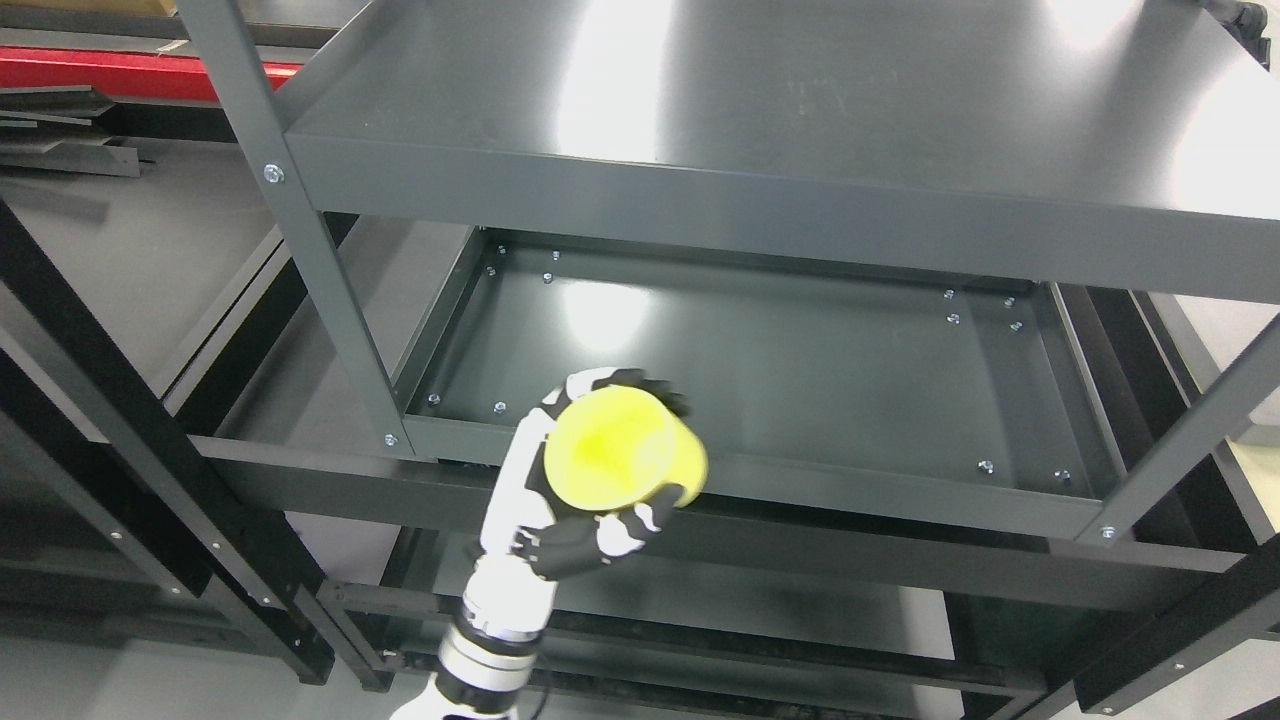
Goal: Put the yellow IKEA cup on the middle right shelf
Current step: 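Raise the cup with the left hand onto the upper shelf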
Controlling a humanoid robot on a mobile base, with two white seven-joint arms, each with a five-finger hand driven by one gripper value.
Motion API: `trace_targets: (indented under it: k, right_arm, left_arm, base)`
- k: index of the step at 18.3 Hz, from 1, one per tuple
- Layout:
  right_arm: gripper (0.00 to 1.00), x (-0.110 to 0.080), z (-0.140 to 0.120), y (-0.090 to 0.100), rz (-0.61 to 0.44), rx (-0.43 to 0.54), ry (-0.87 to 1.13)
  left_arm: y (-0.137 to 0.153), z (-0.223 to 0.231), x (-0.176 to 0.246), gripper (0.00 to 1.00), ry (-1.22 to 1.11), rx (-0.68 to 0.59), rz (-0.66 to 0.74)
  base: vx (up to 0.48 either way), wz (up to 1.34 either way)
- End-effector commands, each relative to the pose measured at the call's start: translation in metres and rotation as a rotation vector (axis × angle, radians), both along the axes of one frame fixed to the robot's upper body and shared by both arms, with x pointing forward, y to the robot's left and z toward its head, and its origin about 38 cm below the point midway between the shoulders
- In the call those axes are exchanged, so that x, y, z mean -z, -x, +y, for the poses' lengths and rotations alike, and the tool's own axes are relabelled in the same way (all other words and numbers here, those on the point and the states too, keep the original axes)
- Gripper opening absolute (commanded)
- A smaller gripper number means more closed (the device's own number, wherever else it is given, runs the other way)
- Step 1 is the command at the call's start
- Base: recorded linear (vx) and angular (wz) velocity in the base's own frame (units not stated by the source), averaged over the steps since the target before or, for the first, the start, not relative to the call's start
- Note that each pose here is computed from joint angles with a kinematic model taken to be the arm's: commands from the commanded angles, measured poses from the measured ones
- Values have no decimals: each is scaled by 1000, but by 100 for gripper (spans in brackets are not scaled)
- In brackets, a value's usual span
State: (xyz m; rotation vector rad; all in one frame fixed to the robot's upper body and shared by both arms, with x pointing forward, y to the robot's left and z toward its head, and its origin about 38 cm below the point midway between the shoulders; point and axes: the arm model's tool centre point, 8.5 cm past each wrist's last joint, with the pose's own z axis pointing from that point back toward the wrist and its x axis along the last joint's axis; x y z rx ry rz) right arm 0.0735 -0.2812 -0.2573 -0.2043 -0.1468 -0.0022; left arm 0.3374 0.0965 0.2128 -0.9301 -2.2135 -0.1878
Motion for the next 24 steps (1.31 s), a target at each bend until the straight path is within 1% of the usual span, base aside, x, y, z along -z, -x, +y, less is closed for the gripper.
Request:
trace_targets:
  k: [1,6,11,14,15,16,18,21,22,24]
  right_arm:
    - [99,0,-10,9,14,8,11]
    - [99,0,-10,9,14,8,11]
    - [99,0,-10,9,14,8,11]
    - [99,0,-10,9,14,8,11]
    - [99,0,-10,9,14,8,11]
    - [99,0,-10,9,14,8,11]
    - [99,0,-10,9,14,8,11]
    - [99,0,-10,9,14,8,11]
    - [99,0,-10,9,14,8,11]
    - [99,0,-10,9,14,8,11]
  left_arm:
    - [32,-75,-11,2,-61,264,-72]
    - [24,-93,-53,1,-102,328,-211]
    - [12,-101,-106,0,-136,343,-368]
    - [18,-120,-136,0,-181,410,-458]
    - [20,-127,-149,0,-191,442,-475]
    - [17,-128,-162,0,-183,444,-470]
    - [6,-125,-192,0,-148,384,-448]
    - [-13,-102,-254,0,-86,238,-457]
    - [-20,-95,-267,0,-89,202,-439]
    - [-39,-83,-286,0,-95,112,-326]
  base:
    - [-21,21]
    - [-19,6]
    - [0,0]
    - [0,0]
    - [0,0]
    - [0,0]
    - [0,0]
    - [0,0]
    - [0,0]
    - [0,0]
